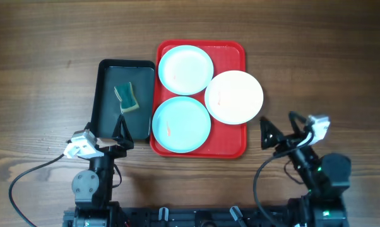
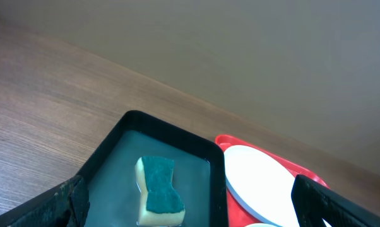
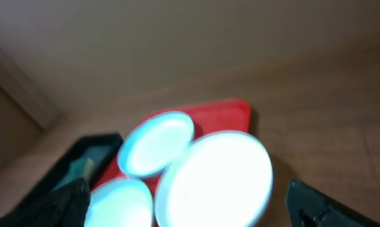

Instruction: Clean dirty plates on tray and stack at the side

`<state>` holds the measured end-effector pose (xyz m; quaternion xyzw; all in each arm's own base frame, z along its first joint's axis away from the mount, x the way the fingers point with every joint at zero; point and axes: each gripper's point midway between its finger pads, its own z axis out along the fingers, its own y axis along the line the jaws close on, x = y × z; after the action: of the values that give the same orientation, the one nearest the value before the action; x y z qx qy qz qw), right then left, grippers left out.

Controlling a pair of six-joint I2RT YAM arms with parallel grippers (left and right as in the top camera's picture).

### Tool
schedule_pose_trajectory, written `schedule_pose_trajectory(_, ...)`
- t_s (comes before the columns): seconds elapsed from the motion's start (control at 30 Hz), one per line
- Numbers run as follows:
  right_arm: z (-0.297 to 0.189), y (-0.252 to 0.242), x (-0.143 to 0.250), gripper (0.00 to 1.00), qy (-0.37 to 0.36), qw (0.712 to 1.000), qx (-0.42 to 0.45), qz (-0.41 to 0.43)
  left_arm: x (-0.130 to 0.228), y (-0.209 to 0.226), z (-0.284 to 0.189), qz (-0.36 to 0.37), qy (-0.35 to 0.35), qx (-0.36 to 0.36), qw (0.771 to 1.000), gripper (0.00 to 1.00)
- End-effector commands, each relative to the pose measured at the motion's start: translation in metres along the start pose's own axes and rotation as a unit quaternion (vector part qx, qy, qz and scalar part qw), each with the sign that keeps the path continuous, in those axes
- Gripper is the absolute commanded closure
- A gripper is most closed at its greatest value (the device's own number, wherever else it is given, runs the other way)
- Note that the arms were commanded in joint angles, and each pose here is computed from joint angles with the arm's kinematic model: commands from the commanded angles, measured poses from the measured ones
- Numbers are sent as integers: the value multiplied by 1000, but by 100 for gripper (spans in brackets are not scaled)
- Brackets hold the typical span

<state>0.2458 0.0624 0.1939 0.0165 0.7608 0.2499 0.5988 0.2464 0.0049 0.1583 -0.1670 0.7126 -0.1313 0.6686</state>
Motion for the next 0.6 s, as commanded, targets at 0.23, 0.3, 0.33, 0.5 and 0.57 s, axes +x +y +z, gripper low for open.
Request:
schedule_pose_trajectory(0.23, 50, 40, -52, 0, 258, 965, -33, 19, -8, -16, -4, -11, 7, 34, 999, 0)
schedule_pose_trajectory(0.3, 61, 44, -39, 0, 320, 946, -36, 29, -28, -24, -10, -11, 12, 31, 999, 0)
schedule_pose_trajectory(0.33, 66, 48, -32, 0, 343, 938, -41, 29, -41, -29, -13, -11, 16, 26, 999, 0)
schedule_pose_trajectory(0.5, 89, 69, 8, 0, 406, 911, -74, 21, -107, -63, -6, -1, 92, 2, 996, 0)
schedule_pose_trajectory(0.57, 93, 80, 9, 0, 405, 908, -102, 25, -120, -80, 4, 11, 155, 7, 988, 0)
